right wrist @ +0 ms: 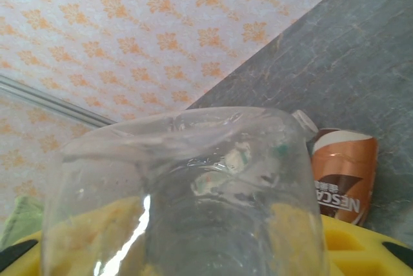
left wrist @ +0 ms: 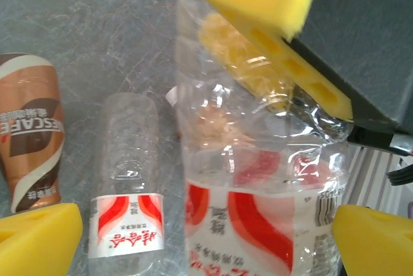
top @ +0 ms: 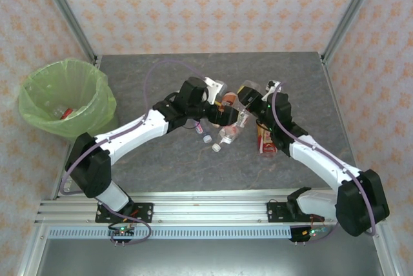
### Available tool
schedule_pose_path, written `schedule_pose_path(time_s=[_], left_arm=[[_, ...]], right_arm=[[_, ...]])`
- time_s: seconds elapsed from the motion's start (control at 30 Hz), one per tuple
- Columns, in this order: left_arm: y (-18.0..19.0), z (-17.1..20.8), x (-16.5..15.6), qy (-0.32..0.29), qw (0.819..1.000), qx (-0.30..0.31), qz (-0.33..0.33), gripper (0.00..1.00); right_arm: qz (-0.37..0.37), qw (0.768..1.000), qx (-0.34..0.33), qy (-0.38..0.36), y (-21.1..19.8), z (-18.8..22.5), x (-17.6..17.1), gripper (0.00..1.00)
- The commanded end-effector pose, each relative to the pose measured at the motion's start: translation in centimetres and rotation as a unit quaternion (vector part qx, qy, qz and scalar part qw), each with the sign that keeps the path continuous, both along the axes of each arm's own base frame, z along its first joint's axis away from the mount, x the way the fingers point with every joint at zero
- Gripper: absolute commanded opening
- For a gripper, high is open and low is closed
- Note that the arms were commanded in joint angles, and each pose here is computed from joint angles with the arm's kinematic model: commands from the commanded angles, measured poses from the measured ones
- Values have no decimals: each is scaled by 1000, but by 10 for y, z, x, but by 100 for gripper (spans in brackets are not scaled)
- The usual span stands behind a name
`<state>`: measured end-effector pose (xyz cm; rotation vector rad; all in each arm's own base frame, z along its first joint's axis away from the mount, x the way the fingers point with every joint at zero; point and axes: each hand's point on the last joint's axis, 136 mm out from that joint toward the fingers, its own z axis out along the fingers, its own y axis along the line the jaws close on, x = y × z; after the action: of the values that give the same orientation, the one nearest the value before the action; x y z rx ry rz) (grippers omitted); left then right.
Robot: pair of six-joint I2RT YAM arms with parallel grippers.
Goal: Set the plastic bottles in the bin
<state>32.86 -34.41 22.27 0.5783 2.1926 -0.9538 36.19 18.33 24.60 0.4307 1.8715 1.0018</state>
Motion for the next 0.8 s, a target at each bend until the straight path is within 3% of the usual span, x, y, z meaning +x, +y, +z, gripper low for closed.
schedule_pose_path(time_s=[0.0, 0.17, 0.57, 0.77], left_arm=[[-17, 0, -9, -23, 999, -3, -24, 100], [-20, -15, -3, -26, 1000, 5, -14, 100], [-26, -22, 0, -36, 999, 32, -16, 84], [-27, -20, 1, -36, 999, 33, -16, 82]], right_arm=[[-9, 998, 39, -44, 6, 37, 11, 47], [0, 997, 64, -48, 12, 46, 13, 47], [3, 997, 61, -40, 15, 41, 15, 48], [8, 998, 49, -31, 17, 36, 16, 48]])
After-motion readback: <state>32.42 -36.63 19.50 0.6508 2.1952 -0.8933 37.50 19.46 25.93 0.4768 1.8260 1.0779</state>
